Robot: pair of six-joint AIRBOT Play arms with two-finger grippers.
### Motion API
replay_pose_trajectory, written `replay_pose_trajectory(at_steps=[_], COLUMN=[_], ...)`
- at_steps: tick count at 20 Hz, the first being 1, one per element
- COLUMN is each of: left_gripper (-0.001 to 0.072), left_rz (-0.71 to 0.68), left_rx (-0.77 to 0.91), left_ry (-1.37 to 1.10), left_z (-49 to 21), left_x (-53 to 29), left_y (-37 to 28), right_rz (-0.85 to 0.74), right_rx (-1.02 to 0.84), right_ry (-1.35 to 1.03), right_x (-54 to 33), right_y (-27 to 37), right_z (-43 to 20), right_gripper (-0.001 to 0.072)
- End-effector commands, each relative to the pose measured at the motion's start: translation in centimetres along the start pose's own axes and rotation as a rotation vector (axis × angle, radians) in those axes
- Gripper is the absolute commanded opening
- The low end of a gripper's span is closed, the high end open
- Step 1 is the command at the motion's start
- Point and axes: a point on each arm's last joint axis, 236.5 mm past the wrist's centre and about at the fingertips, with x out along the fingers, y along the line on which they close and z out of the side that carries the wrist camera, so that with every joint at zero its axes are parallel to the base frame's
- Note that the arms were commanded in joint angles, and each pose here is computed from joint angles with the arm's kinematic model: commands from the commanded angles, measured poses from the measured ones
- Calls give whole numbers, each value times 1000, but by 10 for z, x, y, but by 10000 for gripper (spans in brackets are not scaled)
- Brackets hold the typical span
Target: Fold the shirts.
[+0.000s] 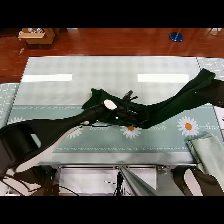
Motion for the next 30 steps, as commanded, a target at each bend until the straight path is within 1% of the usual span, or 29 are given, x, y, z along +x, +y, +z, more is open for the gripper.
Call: replay_pose_trajectory(at_steps=[1,3,5,8,11,14,17,19,22,23,24,25,26,28,30], left_gripper=[27,26,26,26,27,27,28,28,28,28,28,28,28,28,28], left_rz=[-52,-69,-27,78,183,290,382,425,460,462,460,459,461,503,532], left_rx=[28,90,213,359,431,441,416,397,401,406,409,407,404,392,380], left_ry=[22,-4,-50,-151,-292,-452,-627,-716,-793,-796,-788,-777,-770,-763,-758], left_z=[4,24,51,87,100,87,65,50,37,35,34,33,33,32,32], left_x=[8,-20,-72,-180,-304,-415,-497,-532,-553,-553,-551,-549,-549,-552,-554], left_y=[-17,-26,-34,-40,-43,-40,-37,-37,-43,-45,-46,-45,-43,-34,-26], right_rz=[-3,-31,-17,26,90,124,182,217,280,291,307,320,328,325,270], right_rx=[-3,-4,-5,-44,-91,-136,-162,-160,-92,-63,-21,8,15,-51,-145], right_ry=[-4,-3,-4,8,29,88,131,159,223,225,225,225,231,249,266], right_x=[-1,-1,-1,9,40,94,165,215,279,299,315,322,323,312,285], right_y=[0,-7,-3,14,41,65,99,122,159,169,180,188,192,187,157], right_z=[0,0,1,0,5,2,-9,-27,-73,-86,-99,-107,-111,-109,-89], right_gripper=[26,26,26,25,26,26,26,26,28,156,441,550,550,546,545])
